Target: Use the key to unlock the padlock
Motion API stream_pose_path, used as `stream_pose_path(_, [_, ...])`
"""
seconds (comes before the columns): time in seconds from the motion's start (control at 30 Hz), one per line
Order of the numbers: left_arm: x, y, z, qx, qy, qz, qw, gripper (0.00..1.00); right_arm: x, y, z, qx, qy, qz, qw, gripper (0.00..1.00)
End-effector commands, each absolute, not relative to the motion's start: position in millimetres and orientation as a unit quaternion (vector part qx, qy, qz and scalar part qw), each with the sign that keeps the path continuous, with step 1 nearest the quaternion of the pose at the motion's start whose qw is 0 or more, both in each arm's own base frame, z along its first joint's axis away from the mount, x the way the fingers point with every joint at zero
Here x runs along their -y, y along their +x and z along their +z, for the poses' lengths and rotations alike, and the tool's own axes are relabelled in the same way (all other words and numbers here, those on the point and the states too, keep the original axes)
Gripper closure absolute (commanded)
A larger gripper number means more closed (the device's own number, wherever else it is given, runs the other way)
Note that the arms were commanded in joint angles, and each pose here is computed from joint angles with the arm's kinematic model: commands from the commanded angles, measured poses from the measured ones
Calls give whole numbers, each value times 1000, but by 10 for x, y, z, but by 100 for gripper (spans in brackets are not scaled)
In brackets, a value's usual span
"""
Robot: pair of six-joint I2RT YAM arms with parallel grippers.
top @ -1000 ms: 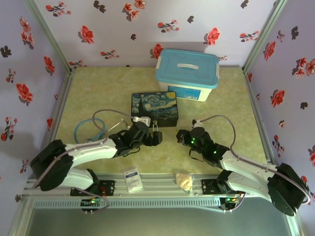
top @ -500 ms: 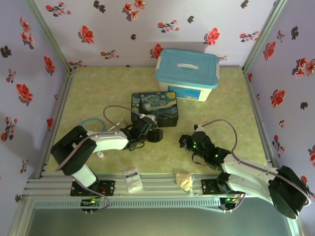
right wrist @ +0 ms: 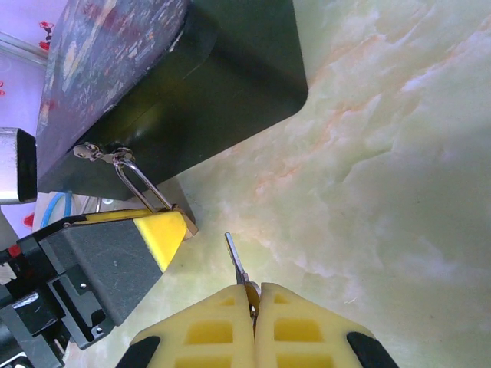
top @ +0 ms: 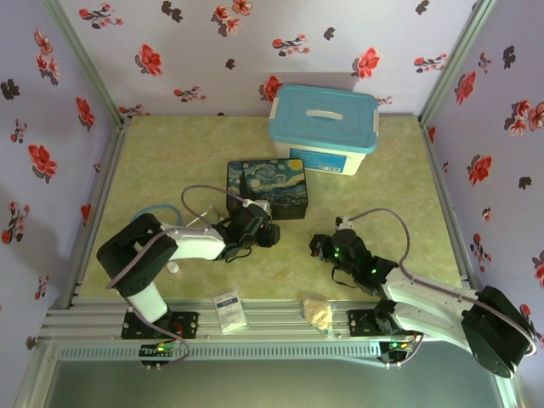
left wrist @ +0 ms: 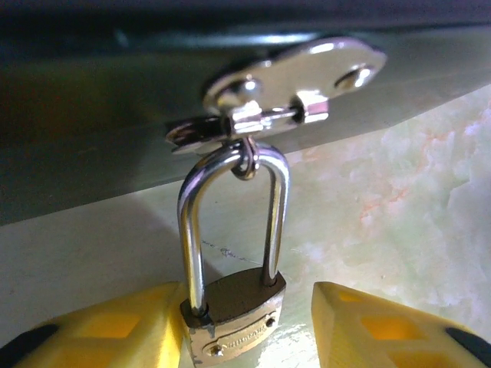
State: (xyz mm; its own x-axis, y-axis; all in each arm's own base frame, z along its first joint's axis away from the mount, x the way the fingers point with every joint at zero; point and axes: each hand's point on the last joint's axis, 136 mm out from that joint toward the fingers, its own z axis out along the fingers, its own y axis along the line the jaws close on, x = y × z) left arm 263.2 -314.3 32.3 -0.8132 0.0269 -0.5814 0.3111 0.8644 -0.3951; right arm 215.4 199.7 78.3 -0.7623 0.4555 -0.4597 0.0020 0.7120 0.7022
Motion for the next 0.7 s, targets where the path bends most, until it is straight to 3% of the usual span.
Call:
stream_pose_path(0.0, [3150, 2656, 310, -918, 88, -242, 303, 58, -1964, 2171, 740, -865, 143, 357, 322, 100])
stream_pose_path(0.3, [3169, 2633, 333, -914, 85, -252, 306, 74, -1986, 2172, 678, -868, 144, 354, 316, 100])
stream_pose_path(0.47, [3177, 2645, 260, -915, 76, -253, 305, 75, -2038, 2191, 645, -870, 143, 356, 309, 100])
stream_pose_path(0.67, [3217, 2640, 226, -912, 64, -256, 314, 68, -2097, 2203, 623, -870, 142, 362, 302, 100])
